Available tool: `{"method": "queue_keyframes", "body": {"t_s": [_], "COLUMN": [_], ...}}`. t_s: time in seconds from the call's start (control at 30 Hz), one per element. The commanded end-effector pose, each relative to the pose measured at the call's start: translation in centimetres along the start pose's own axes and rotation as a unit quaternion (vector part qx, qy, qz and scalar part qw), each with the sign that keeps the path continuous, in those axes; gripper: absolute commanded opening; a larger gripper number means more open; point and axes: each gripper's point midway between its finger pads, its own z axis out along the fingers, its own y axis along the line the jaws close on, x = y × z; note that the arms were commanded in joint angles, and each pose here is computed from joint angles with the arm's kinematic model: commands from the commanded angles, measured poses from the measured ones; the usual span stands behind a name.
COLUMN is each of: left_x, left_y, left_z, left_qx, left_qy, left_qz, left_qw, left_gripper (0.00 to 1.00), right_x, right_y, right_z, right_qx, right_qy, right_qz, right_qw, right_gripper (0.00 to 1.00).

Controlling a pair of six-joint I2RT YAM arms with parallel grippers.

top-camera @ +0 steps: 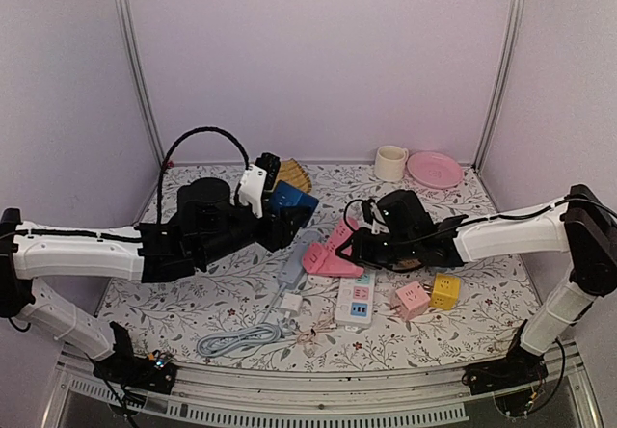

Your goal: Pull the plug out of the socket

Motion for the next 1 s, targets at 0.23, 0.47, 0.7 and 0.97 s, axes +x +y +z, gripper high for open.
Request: {"method": "queue_keyframes", "body": {"t_s": [0.23, 0.47, 0.7, 0.97], "left_x": [10.8, 16.8, 19.7, 21.0], "left_y": [13.2, 15.6, 16.5, 17.9], "left_z": [2.5, 3.1, 3.6, 3.1], "left_qx": [-0.108, -0.109, -0.101, -0.139], "left_qy": [0.160, 0.225, 0.251, 0.265], "left_qz": [-0.237, -0.301, -0.337, -0.329], "left_qw": [0.952, 0.920, 0.902, 0.895], "left_gripper": [0.00, 0.04, 0.11, 0.63], "right_x": [-3.0, -3.0, -2.9, -2.9], "right_y": [3.1, 3.4, 3.4, 3.4], "right_z": [-3.6, -4.3, -4.7, -4.8], "right_qx": [-0.041, -0.052, -0.055, -0.057], "right_qy": [-0.069, -0.076, -0.078, -0.078], "right_qz": [-0.029, -0.036, -0.040, -0.042], "right_qw": [0.996, 0.995, 0.995, 0.994], "right_gripper": [0.04, 0.04, 0.04, 0.04]}}
